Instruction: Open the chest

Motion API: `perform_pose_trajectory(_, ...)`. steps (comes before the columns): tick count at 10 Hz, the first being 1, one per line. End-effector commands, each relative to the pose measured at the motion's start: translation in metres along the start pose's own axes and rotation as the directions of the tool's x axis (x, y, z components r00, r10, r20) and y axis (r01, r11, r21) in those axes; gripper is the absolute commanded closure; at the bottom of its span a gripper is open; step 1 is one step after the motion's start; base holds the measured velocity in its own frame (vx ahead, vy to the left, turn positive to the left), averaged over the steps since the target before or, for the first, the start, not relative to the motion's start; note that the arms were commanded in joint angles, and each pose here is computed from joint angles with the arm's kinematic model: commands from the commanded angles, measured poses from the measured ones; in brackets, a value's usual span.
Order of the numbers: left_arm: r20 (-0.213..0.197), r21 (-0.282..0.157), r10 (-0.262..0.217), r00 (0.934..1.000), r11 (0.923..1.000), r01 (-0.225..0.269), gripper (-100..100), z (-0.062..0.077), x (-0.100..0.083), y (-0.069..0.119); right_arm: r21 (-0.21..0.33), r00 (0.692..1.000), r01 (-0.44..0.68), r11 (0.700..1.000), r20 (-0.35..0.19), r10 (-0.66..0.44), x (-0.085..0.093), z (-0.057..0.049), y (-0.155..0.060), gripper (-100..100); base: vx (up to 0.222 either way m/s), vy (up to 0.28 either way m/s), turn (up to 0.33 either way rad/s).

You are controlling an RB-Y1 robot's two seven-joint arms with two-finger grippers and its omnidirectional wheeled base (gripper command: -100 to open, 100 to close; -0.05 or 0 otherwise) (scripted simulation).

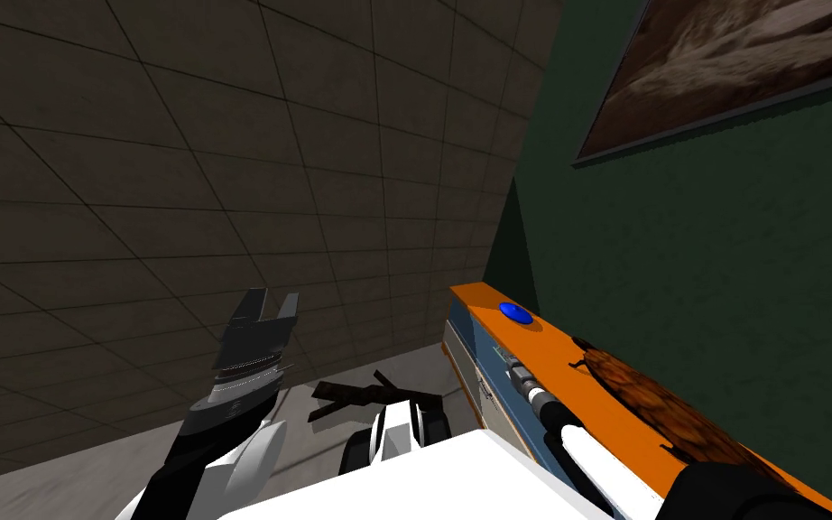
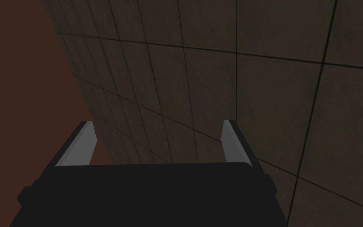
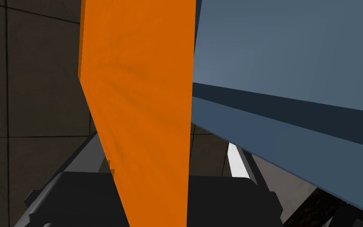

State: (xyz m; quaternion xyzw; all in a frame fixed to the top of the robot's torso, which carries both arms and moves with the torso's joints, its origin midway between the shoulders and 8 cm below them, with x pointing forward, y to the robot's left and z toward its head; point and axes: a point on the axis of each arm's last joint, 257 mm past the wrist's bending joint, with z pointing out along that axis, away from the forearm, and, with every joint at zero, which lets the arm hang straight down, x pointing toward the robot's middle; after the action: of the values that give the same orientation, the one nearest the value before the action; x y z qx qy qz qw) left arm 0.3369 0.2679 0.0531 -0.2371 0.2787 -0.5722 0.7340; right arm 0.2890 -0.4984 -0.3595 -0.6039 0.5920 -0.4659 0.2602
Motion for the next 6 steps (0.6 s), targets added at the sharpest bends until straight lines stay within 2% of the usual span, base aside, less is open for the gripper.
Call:
perform_pose_trajectory(1, 0.000, 0.000, 0.000, 1.0000, 1.0000, 0.000, 0, 0.0000, 0.0000, 0.0000, 0.003, 1.000, 0.001, 1.000, 0.004, -0.001, -0.0020, -0.0018, -0.0015, 100, 0.011, 0.072, -0.033)
perform_pose_trajectory(5, 0.000, 0.000, 0.000, 1.0000, 1.0000, 0.000, 0, 0.0001, 0.0001, -0.0001, 0.008, 1.000, 0.004, 1.000, 0.013, -0.004, -0.0062, -0.0054, -0.0043, 100, -0.003, 0.163, -0.024)
perform_pose_trajectory(6, 0.000, 0.000, 0.000, 1.0000, 1.0000, 0.000, 0, 0.0000, 0.0001, 0.0000, 0.001, 1.000, 0.000, 1.000, 0.014, 0.000, -0.0072, -0.0054, -0.0012, 100, 0.007, 0.078, -0.010)
